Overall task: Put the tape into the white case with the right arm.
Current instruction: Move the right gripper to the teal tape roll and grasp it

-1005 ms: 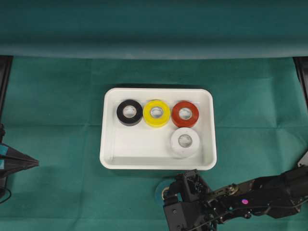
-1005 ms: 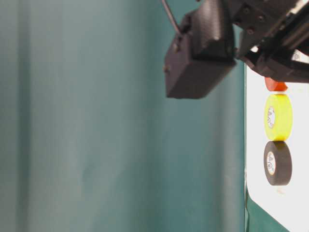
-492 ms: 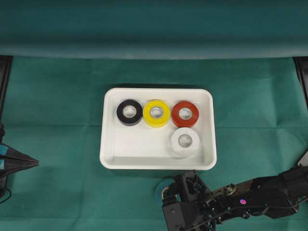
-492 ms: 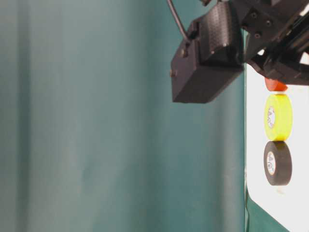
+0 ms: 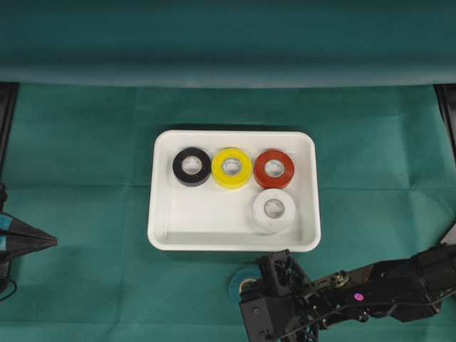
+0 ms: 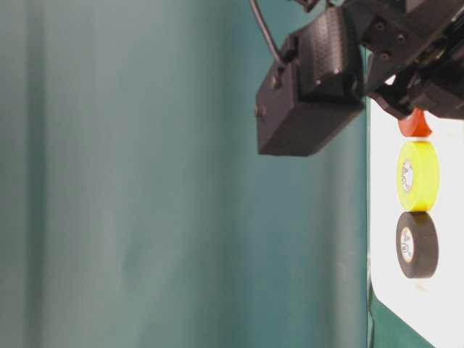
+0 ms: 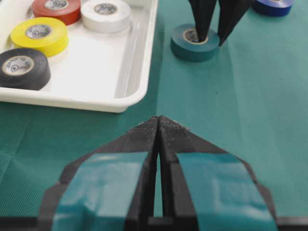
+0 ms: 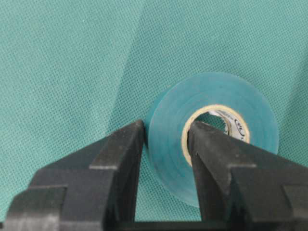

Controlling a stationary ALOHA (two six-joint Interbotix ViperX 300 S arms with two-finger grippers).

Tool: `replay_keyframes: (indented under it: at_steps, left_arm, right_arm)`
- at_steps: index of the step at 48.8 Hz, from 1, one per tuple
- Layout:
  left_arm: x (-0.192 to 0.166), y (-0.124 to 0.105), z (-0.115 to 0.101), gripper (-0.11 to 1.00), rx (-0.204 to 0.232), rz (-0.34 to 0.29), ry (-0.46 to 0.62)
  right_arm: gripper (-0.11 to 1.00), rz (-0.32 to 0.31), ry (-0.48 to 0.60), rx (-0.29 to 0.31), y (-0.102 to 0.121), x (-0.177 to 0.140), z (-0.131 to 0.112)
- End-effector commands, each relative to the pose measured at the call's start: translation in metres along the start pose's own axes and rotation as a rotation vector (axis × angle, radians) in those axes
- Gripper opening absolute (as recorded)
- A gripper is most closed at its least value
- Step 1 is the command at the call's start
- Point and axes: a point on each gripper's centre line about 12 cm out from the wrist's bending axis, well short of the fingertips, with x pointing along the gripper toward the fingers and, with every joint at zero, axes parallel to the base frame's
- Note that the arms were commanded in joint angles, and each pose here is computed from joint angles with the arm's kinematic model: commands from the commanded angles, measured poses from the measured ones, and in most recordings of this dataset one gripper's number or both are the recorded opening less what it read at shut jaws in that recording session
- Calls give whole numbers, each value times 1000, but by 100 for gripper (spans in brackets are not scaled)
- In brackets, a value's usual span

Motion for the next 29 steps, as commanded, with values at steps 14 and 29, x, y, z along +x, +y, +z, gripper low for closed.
replay_keyframes:
  at_steps: [14, 29]
  left_arm:
    - [0, 0, 5, 0, -2, 1, -12]
    - [0, 0, 5, 0, -2, 1, -14]
  right_arm:
    - [1, -2, -58, 6, -2, -15, 17]
    - [1, -61, -80, 12, -7, -54, 36]
